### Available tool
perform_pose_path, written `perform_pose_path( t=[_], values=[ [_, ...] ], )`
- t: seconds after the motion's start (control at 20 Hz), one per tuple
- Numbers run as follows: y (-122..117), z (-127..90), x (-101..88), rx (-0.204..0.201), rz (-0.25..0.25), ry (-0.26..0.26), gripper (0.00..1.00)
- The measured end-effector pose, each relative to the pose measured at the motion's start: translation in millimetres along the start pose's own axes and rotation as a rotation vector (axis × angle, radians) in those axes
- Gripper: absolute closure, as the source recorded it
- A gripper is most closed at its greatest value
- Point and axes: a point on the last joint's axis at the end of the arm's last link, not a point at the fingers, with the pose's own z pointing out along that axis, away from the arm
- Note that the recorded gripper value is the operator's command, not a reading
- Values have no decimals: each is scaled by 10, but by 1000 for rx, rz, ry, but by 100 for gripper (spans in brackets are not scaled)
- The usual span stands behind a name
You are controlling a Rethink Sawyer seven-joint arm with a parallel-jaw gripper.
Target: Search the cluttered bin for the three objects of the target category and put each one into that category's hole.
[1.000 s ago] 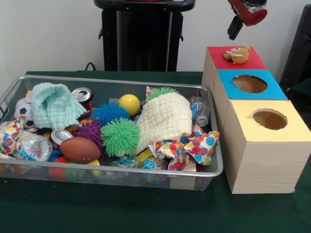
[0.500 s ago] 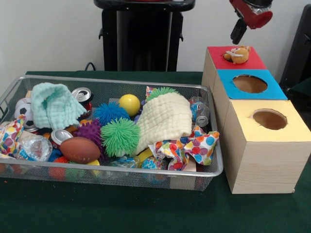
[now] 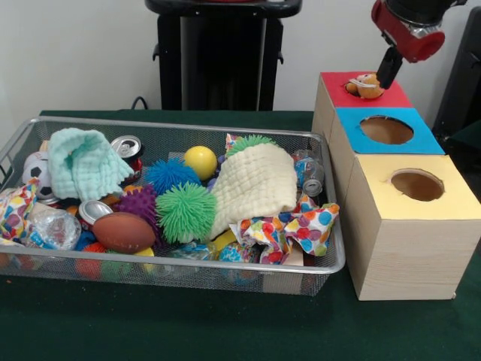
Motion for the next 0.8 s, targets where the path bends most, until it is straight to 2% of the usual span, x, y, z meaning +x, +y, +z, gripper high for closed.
perform_pose_path(
  t=[0.35, 0.8],
  values=[
    [240, 24, 63, 14, -19, 17, 100],
    [435, 161, 157, 23, -52, -2, 100]
  ],
)
